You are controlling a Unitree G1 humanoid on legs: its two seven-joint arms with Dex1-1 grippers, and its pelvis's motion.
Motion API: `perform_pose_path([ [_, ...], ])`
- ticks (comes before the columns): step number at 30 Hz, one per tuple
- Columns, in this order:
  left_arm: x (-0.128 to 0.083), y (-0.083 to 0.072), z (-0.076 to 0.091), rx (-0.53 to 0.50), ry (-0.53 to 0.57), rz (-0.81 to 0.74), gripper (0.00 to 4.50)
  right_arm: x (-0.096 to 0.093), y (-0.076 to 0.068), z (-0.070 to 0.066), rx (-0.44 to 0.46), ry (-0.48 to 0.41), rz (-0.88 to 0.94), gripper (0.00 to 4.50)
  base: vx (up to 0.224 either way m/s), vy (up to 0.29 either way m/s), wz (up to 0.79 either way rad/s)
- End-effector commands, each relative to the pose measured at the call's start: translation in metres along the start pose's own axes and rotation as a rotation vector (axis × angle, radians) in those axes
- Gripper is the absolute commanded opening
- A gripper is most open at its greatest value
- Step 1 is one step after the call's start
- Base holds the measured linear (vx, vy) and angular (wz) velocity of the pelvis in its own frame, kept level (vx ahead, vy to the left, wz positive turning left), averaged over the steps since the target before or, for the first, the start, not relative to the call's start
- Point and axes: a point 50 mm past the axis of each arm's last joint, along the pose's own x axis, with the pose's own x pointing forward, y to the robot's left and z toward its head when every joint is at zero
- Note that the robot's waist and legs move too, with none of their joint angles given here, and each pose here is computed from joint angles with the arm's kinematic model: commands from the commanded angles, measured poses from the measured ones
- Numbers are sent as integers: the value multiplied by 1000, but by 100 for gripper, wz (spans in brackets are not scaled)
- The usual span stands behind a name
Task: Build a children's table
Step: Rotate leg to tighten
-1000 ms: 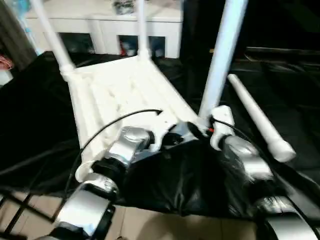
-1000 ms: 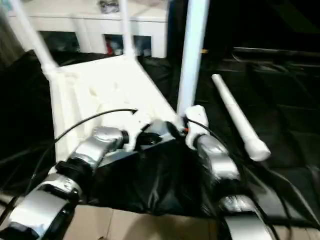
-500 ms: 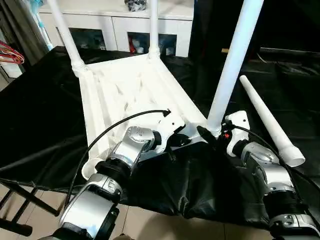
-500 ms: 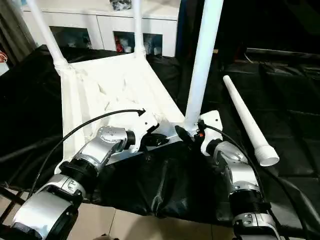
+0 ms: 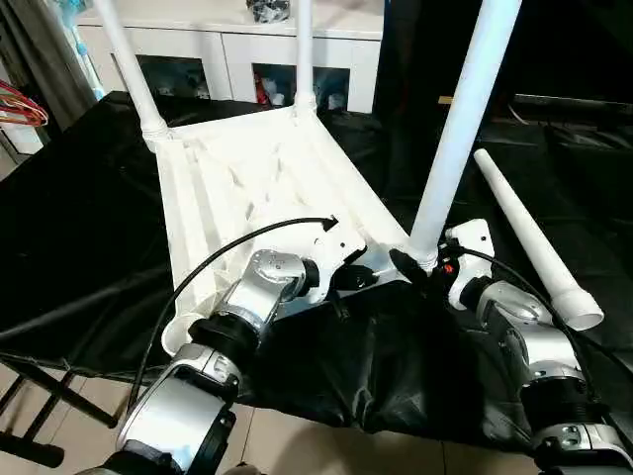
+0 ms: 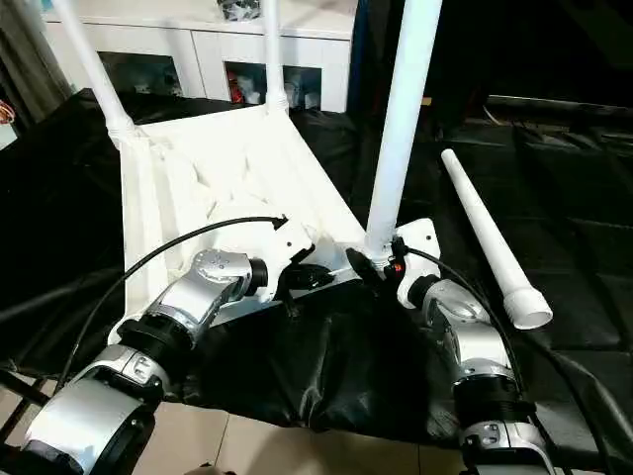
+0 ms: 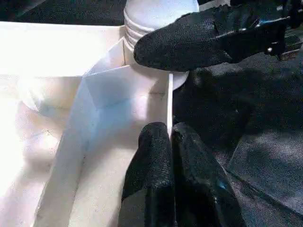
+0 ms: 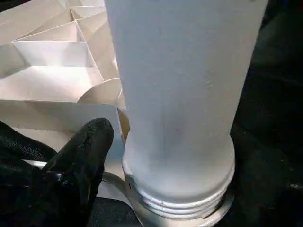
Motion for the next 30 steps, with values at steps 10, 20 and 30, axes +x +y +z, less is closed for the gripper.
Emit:
perform_pose_path([
  [10,-19,6,0,48,-77,-3,0,4,23,-10,-89,104,161,390,0,0,0],
  [20,-22,6,-2,47,-76,-9,0,3,24,-12,-93,119,169,390,0,0,0],
  [30,-23,5,2,37,-99,-24,66,-34,-9,7,-71,16,151,397,0,0,0],
])
